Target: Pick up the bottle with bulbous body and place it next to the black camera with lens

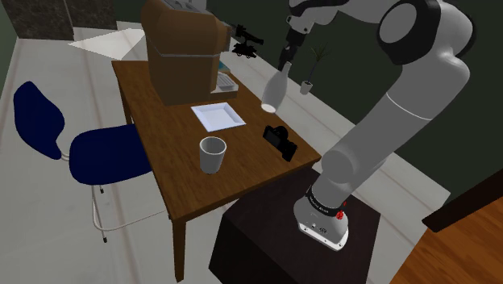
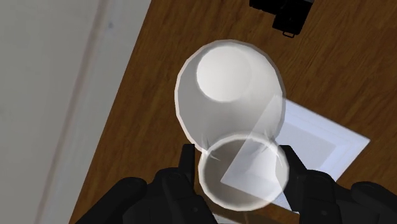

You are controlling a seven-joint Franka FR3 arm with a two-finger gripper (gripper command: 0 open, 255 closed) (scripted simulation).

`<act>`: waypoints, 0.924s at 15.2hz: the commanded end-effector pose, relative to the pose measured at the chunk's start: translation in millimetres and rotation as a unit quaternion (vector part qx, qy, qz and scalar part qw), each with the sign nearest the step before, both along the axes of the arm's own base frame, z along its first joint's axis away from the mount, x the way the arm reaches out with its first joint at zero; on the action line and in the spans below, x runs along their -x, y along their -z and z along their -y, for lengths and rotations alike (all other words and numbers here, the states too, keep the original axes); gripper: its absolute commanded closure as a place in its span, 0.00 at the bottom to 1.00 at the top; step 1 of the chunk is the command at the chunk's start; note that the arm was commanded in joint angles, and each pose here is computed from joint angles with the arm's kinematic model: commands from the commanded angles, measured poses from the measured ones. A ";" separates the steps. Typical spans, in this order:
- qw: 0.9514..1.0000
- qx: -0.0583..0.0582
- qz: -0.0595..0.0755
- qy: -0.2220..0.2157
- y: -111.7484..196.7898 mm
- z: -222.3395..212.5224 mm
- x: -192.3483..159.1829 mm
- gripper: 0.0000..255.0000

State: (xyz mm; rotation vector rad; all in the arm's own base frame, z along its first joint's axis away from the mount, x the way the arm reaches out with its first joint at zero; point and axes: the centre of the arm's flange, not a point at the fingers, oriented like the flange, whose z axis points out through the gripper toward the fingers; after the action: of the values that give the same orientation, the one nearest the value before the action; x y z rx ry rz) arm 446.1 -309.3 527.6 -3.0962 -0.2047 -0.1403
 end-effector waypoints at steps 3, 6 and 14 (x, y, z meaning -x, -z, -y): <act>1.000 0.000 0.000 0.000 21.5 0.1 0.3 1.00; 1.000 0.000 0.000 0.000 37.4 0.1 0.3 1.00; 1.000 0.000 0.000 0.000 79.6 0.1 0.3 1.00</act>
State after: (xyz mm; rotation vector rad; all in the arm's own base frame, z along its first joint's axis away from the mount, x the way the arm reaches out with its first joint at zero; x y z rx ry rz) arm 446.1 -308.7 452.7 -3.0960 -0.2048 -0.1403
